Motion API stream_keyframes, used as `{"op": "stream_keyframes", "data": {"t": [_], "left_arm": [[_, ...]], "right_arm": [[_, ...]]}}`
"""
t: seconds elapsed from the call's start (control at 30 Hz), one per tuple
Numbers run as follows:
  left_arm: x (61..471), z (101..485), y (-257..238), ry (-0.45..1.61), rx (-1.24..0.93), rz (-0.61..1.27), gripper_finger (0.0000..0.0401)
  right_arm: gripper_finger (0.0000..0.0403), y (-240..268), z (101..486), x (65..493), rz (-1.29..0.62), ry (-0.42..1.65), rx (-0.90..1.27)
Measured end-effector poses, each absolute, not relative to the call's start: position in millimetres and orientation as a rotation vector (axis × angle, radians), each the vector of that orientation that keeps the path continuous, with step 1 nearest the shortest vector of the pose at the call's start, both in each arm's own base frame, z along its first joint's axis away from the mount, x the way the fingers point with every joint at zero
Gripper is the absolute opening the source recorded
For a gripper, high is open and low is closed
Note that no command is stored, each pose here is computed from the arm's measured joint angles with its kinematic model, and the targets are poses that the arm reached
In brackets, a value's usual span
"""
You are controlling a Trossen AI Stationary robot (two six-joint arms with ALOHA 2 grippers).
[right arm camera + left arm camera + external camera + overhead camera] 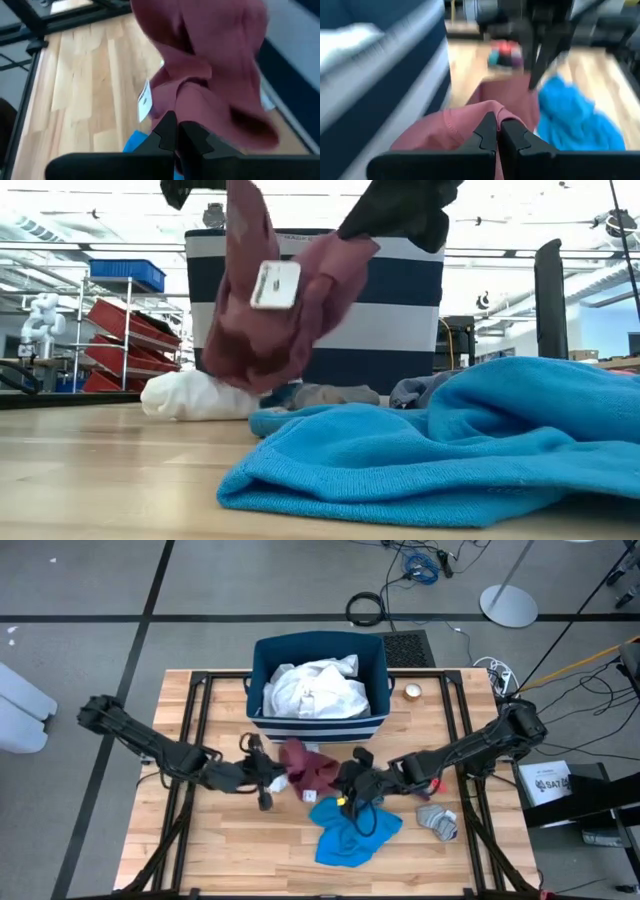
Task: Sort clothes
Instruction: Put the maroon underwear into the blue bin
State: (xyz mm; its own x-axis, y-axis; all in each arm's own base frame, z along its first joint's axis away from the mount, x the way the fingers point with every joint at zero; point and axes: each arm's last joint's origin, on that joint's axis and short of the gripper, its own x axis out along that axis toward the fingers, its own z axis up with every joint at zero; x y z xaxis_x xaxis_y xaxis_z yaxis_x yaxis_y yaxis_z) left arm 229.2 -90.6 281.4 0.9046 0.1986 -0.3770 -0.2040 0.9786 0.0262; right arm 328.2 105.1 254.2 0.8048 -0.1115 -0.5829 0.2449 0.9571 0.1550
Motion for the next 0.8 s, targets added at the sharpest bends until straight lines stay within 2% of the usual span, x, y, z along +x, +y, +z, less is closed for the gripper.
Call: {"op": "stream_keyframes", "data": {"t": [0.1, 0.2, 0.27, 0.37, 0.6, 0.8], "left_arm": [[234, 263, -95, 0.491, -0.016, 0.215, 0.0002], [241, 249, -100, 0.550, 0.005, 0.188, 0.0002], [248, 245, -103, 0.553, 0.038, 0.133, 0.0002], [254, 244, -106, 0.536, 0.073, 0.047, 0.0002], [255, 244, -109, 0.550, 0.050, -0.053, 0.0002], [258, 238, -113, 0.583, 0.030, -0.139, 0.0002]], "right_arm": [[0.0000, 112, 240, 335, -0.131, 0.655, 0.219], [0.0000, 123, 224, 345, 0.052, 0.682, 0.121], [0.0000, 133, 217, 352, 0.190, 0.645, 0.040], [0.0000, 144, 211, 361, 0.269, 0.553, -0.062], [0.0000, 159, 212, 357, 0.109, 0.467, -0.311], [0.0000, 171, 220, 354, -0.008, 0.383, -0.431]]}}
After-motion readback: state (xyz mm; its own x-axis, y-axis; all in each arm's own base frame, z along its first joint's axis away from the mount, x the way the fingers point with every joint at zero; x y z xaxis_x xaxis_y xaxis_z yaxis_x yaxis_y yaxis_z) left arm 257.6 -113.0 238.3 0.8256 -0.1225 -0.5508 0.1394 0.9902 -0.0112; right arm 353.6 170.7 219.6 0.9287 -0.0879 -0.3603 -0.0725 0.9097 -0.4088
